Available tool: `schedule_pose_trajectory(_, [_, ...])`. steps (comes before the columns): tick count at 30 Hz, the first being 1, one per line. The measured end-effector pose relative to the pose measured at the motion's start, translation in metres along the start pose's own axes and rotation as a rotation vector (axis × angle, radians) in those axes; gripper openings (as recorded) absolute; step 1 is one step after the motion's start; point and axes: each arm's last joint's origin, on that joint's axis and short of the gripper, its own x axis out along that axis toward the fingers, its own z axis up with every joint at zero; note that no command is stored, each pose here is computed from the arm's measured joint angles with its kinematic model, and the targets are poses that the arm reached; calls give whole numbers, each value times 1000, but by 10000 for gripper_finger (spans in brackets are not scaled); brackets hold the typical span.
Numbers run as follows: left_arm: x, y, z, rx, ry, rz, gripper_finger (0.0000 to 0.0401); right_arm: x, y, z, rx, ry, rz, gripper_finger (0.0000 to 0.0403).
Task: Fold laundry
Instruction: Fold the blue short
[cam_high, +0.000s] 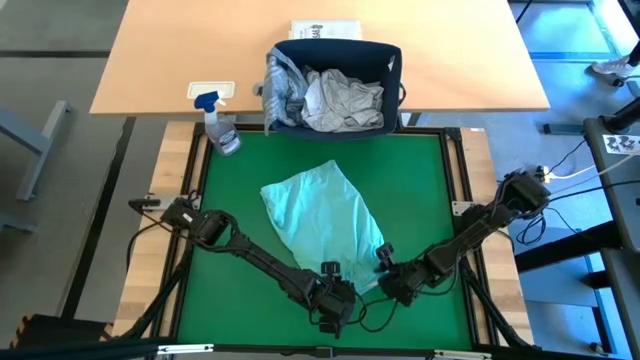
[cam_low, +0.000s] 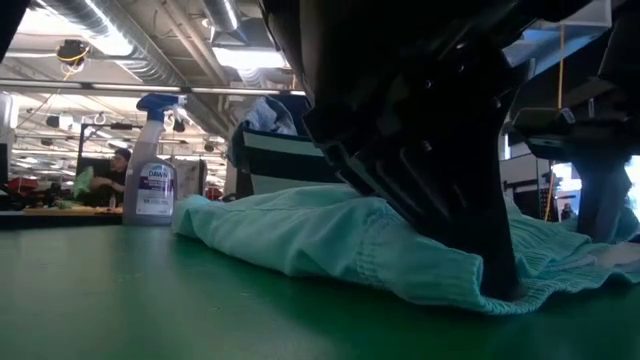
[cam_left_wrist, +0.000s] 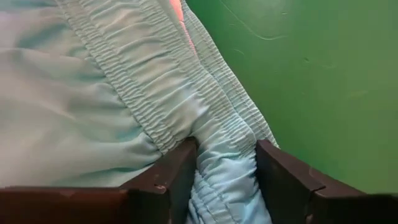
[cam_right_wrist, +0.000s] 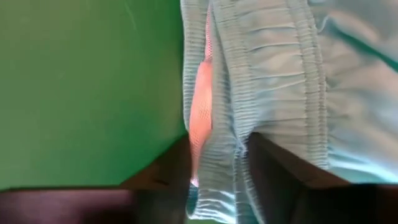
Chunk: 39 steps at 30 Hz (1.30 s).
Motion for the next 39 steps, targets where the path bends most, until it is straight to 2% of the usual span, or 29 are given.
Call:
schedule_pose_trajectory(4, [-4, 0, 2, -2, -6, -5, 115, 1, -1, 0, -3, 3, -20, 31])
schedule_pose_trajectory(6, [-6, 0, 3, -16, -10, -10, 106, 1, -1, 0, -2, 3, -18, 14])
schedule_pose_trajectory(10, [-19, 0, 12, -99, -20, -44, 111, 1, -1, 0, 30, -9, -18, 28])
schedule_pose_trajectory(15, [-34, -8, 24, -142, -55, -117, 156, 1, -1, 0, 53, -10, -18, 8])
schedule_pose_trajectory(20, [-32, -10, 17, -137, -37, -83, 209, 1, -1, 1, 76, -14, -14, 15])
schedule_pose_trajectory(24, [-15, -12, 4, -121, 6, -74, 231, 1, -1, 1, 90, -23, -13, 14])
schedule_pose_trajectory(34, [8, -17, -15, -29, 51, -11, 232, 2, -1, 2, 95, -28, -12, 17])
schedule_pose_trajectory(39, [9, -21, -20, 61, 51, 28, 180, 2, -1, 2, 96, -28, -12, 14])
